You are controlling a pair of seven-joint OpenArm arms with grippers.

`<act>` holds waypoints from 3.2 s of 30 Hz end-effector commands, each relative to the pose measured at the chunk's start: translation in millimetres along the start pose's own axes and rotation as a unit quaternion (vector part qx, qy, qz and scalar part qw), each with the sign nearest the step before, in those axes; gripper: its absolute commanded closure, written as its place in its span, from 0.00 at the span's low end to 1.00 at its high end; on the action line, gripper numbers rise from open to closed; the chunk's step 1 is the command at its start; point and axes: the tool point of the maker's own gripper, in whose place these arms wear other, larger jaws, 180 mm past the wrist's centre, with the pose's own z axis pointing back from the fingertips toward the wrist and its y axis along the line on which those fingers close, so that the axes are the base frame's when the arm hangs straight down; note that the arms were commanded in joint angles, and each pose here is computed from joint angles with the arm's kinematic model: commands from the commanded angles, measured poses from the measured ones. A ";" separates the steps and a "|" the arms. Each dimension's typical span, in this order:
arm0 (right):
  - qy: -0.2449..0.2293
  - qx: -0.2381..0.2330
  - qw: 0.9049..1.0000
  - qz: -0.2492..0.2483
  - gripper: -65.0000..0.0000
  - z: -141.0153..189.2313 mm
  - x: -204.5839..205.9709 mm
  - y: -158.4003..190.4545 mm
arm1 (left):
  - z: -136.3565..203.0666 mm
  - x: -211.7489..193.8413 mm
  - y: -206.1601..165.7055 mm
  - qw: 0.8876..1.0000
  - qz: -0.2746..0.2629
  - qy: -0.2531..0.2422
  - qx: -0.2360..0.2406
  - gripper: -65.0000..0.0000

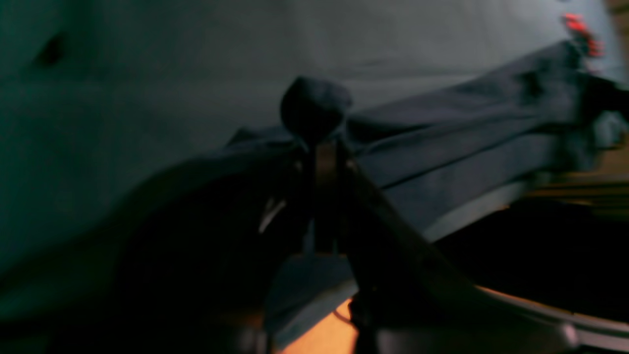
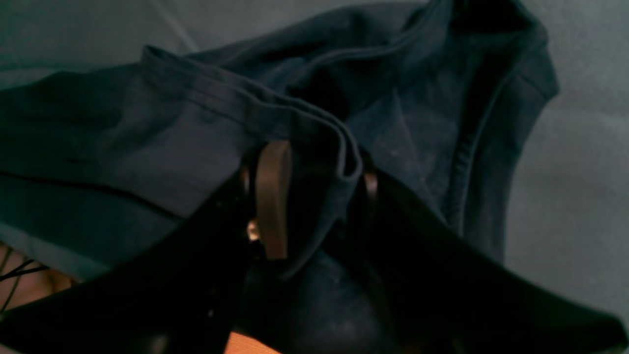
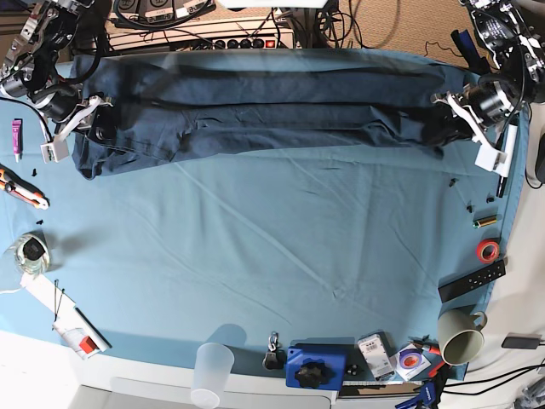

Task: Fold the T-shirt properly
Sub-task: 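Hold the folded strip ends with both grippers and pull them taut, then release the strip end with the left gripper and move it to the strip's middle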

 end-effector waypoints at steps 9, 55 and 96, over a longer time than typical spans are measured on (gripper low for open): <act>-0.022 -0.006 1.000 0.014 0.71 6.6 14.9 -3.1 | 15.9 -3.8 46.2 0.991 -0.038 0.032 0.120 1.00; -0.022 -0.005 1.000 0.014 0.71 6.7 14.9 -3.1 | -16.8 -106.4 64.2 0.969 0.208 0.130 0.028 0.46; -0.024 -0.005 1.000 0.014 0.71 6.6 15.8 -2.9 | -81.0 -11.0 -143.2 0.994 -0.028 0.005 -0.108 1.00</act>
